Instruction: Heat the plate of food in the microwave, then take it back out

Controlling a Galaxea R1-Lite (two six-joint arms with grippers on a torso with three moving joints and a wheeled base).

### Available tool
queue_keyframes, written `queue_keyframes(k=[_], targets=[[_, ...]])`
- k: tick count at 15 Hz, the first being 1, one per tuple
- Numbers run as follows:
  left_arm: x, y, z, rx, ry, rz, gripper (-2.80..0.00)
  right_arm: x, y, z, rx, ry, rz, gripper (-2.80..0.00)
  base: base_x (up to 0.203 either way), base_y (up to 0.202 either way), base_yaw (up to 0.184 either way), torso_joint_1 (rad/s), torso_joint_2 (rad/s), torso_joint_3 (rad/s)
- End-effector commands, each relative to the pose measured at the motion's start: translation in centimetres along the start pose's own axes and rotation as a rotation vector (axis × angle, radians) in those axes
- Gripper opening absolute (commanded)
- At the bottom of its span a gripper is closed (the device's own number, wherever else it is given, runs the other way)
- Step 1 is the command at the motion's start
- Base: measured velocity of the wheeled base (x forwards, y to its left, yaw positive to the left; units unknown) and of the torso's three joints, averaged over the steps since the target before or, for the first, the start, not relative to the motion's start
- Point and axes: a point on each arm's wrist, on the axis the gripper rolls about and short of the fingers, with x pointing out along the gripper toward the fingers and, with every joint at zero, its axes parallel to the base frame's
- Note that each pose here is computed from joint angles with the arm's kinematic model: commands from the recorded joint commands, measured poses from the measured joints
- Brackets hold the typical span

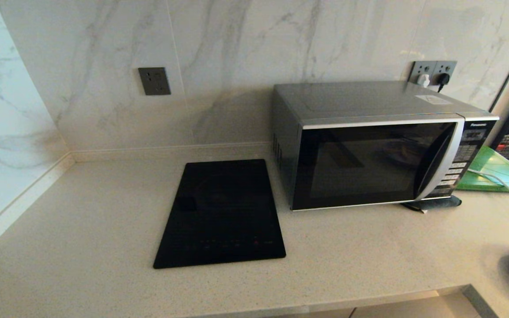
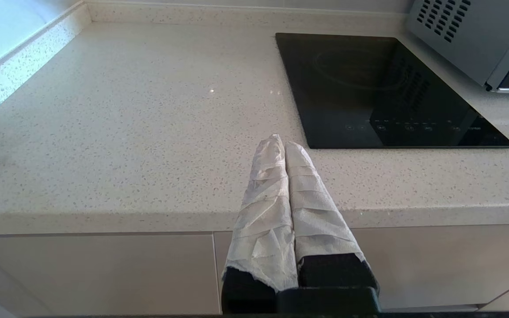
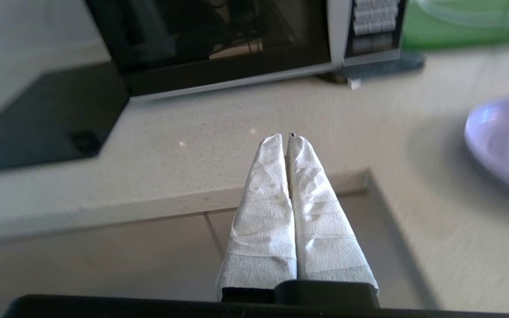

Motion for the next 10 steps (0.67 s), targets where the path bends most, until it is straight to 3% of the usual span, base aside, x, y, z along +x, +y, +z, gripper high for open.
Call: queue_keyframes(k=[1, 3, 6, 7, 10], targets=[[0.01, 0.00, 0.01, -0.001, 0.001, 0.001, -2.80, 0.05, -0.10, -0.24, 0.070, 0.011, -0.025, -2.80, 0.000, 0.000, 0.000, 0.000, 0.00, 0.000], [0.01, 0.00, 0.01, -0.001, 0.001, 0.001, -2.80, 0.05, -0.08, -0.20, 0.030, 0.008, -0.019, -2.80, 0.000, 0.000, 0.000, 0.000, 0.00, 0.000], [0.01, 0.00, 0.01, -0.001, 0.001, 0.001, -2.80, 0.04, -0.12, -0.49, -0.208, 0.040, -0.009, -2.80, 0.000, 0.000, 0.000, 0.000, 0.00, 0.000], [0.01, 0.00, 0.01, -0.001, 0.001, 0.001, -2.80, 0.04, -0.10, -0.64, -0.240, 0.056, 0.012, -2.80, 0.000, 0.000, 0.000, 0.000, 0.00, 0.000], [0.01, 0.00, 0.01, -0.001, 0.001, 0.001, -2.80, 0.04, -0.10, -0.64, -0.237, 0.056, 0.011, -2.80, 0.000, 0.000, 0.000, 0.000, 0.00, 0.000]])
